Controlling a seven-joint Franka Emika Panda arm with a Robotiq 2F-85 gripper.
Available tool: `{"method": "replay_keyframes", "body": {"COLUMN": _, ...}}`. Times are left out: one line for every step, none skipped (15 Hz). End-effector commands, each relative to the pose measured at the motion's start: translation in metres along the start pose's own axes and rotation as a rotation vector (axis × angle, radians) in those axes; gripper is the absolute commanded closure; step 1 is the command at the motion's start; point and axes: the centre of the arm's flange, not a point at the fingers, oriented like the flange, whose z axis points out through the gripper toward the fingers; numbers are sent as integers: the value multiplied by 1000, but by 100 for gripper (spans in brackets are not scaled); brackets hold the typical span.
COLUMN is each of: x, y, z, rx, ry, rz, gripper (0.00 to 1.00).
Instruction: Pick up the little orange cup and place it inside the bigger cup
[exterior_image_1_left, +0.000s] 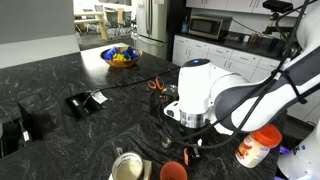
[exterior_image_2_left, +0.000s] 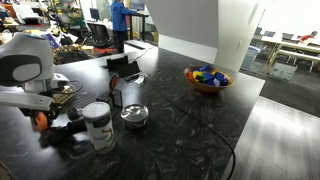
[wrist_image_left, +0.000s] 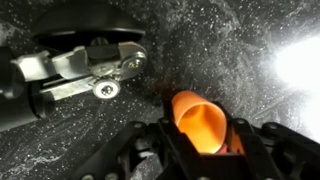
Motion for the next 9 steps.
{"method": "replay_keyframes", "body": {"x": 0, "y": 1, "z": -11, "rx": -35, "ry": 1, "rz": -6, "gripper": 84}}
{"method": "replay_keyframes", "body": {"x": 0, "y": 1, "z": -16, "rx": -51, "ry": -5, "rz": -7, "gripper": 84}}
{"method": "replay_keyframes", "body": {"x": 0, "y": 1, "z": -22, "rx": -82, "ry": -14, "rz": -5, "gripper": 84}}
{"method": "replay_keyframes", "body": {"x": 1, "y": -1, "z": -31, "rx": -100, "ry": -13, "rz": -6, "gripper": 84}}
{"method": "replay_keyframes", "body": {"x": 2, "y": -2, "z": -40, "rx": -137, "ry": -15, "rz": -5, "gripper": 84}}
{"method": "replay_keyframes", "body": {"x": 4, "y": -4, "z": -50, "rx": -160, "ry": -6, "rz": -7, "gripper": 84}}
{"method": "replay_keyframes", "body": {"x": 5, "y": -7, "z": -60, "rx": -175, "ry": 7, "rz": -7, "gripper": 84}}
{"method": "replay_keyframes", "body": {"x": 9, "y": -10, "z": -72, "rx": -187, "ry": 31, "rz": -10, "gripper": 84}}
{"method": "replay_keyframes", "body": {"x": 12, "y": -14, "z": -83, "rx": -199, "ry": 50, "rz": -15, "gripper": 84}}
